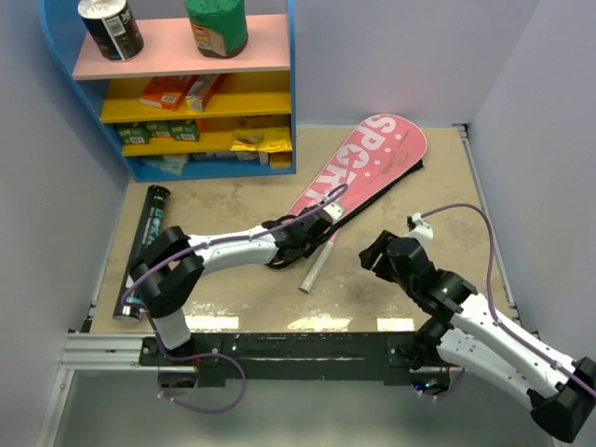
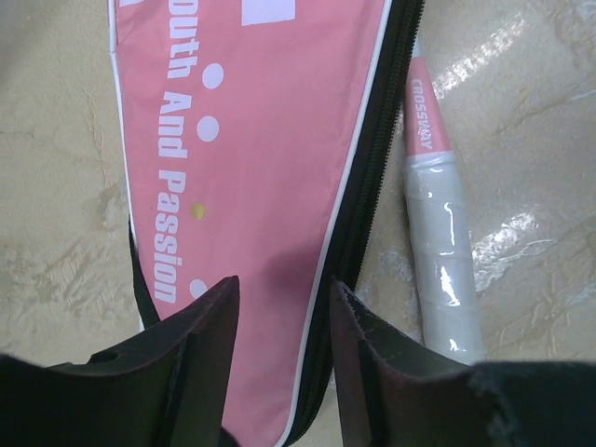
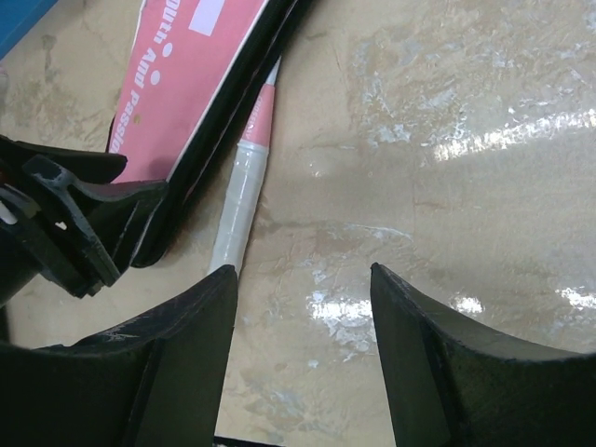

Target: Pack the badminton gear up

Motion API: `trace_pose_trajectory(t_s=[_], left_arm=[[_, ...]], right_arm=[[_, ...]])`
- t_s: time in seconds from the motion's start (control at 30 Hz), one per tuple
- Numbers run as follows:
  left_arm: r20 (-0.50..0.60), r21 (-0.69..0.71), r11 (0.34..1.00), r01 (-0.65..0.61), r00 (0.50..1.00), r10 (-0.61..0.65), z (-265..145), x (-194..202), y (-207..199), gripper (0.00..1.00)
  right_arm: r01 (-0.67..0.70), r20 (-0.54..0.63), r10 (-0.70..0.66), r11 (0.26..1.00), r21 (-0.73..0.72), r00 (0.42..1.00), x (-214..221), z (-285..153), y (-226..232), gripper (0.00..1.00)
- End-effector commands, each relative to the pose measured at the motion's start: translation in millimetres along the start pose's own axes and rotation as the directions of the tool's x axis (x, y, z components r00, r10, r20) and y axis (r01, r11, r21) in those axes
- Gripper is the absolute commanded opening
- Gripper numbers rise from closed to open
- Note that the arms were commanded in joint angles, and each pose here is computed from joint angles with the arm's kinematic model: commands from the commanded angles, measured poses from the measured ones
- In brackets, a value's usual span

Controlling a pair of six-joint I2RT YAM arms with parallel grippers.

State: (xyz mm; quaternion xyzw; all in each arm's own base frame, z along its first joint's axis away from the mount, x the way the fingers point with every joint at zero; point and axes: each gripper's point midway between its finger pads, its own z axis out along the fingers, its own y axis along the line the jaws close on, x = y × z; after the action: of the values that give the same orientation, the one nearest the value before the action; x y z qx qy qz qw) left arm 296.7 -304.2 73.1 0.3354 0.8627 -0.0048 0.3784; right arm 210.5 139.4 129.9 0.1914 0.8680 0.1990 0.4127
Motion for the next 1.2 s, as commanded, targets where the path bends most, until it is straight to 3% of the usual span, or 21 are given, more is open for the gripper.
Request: trace_pose_trajectory(t_s=[0.0,0.67,0.97,1.03,1.13,1.17], left_arm=[[0.057,-0.082,0.996,-0.047,0.997,0.052,4,-20,6,0.49],[0.029,-0.099,0.990,-0.104,0.994,0.108,15,-6,-10,0.49],[0.003,-0.186,0.971,-0.151,0.988,0.154,27,2,1,0.48],[-0.007,-0.202,0.962,-0.184,0.983,0.186,30,3,4,0.43],[-0.008,-0.210,0.958,-0.194,0.980,0.197,31,0,5,0.25],[-0.004,-0.209,0.959,-0.193,0.981,0.196,31,0,4,0.12]], right_arm=[[-0.022,-0.003,0.022,1.000,0.005,1.000,3,-3,-6,0.63],[-0.028,-0.064,0.026,0.999,-0.018,0.998,27,12,-9,0.63],[-0.031,-0.064,0.030,0.999,-0.019,0.997,29,12,-11,0.63],[-0.029,-0.064,0.028,0.999,-0.016,0.998,29,11,-12,0.63],[-0.035,-0.063,0.034,0.999,-0.016,0.997,30,11,-13,0.63],[-0.032,-0.064,0.031,0.999,-0.016,0.997,30,11,-14,0.63]])
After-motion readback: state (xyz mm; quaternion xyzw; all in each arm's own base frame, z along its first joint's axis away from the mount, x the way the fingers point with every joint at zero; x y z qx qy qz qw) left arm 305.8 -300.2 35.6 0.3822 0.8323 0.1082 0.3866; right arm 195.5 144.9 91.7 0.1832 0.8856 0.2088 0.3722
